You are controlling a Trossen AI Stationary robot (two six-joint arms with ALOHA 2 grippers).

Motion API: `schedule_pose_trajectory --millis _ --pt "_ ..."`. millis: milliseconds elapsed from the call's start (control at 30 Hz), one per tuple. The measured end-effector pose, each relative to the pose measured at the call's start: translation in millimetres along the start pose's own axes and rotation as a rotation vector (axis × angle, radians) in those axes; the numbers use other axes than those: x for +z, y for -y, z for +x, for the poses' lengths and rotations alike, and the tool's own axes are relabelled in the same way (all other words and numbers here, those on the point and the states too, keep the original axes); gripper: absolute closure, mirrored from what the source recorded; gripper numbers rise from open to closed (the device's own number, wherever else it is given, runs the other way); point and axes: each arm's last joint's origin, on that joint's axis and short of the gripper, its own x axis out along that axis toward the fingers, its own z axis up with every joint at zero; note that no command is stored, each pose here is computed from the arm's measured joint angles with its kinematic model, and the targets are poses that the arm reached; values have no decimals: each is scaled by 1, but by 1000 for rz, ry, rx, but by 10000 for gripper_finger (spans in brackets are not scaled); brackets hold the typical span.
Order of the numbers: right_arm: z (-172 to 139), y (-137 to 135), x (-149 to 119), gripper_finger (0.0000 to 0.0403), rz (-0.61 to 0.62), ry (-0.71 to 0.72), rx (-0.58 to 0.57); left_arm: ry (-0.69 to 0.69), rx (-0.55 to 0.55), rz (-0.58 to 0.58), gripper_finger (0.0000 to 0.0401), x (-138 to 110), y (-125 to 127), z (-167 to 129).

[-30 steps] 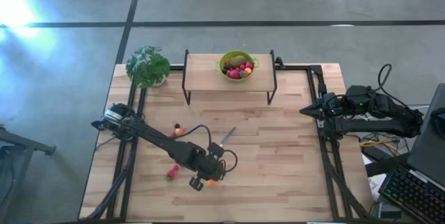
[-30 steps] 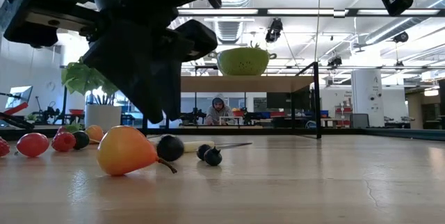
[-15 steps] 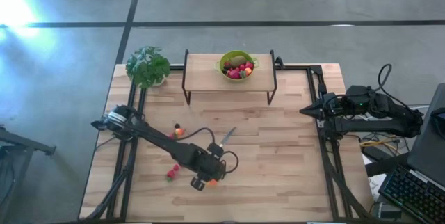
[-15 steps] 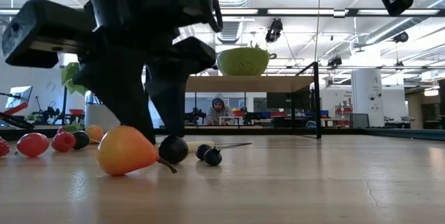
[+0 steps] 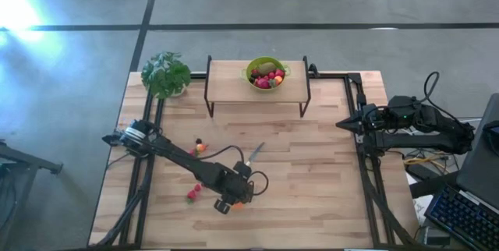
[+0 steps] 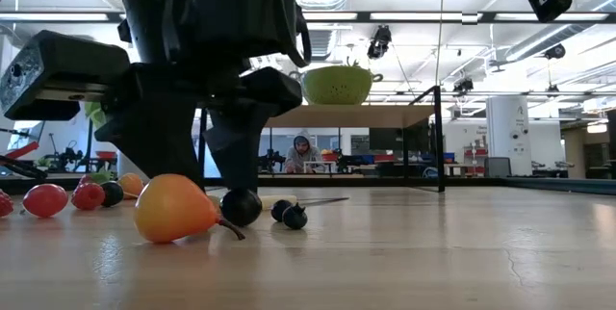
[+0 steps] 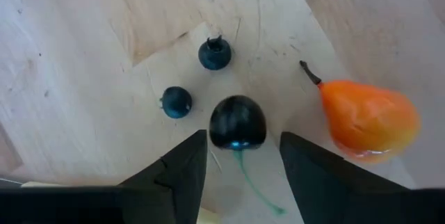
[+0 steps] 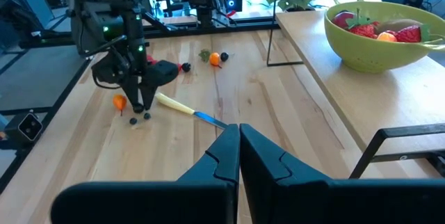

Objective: Pick & Place Fruit
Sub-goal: Put the black cherry into the strainer bowl

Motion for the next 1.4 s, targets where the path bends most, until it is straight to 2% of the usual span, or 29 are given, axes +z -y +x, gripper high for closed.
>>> schedule_pose_trajectory --millis 133,400,733,1067,1400 --pt "0 0 0 394 0 0 0 1 -2 4 234 0 0 -1" --pt "0 0 0 394 0 0 0 -6 -3 18 322 0 0 -1" --pt "0 0 0 394 0 0 0 -14 -2 54 395 -1 0 -1" --pt "0 0 0 394 0 0 0 -23 15 58 399 2 -2 -8" --pt "0 0 0 394 0 0 0 40 57 38 400 6 -6 -45"
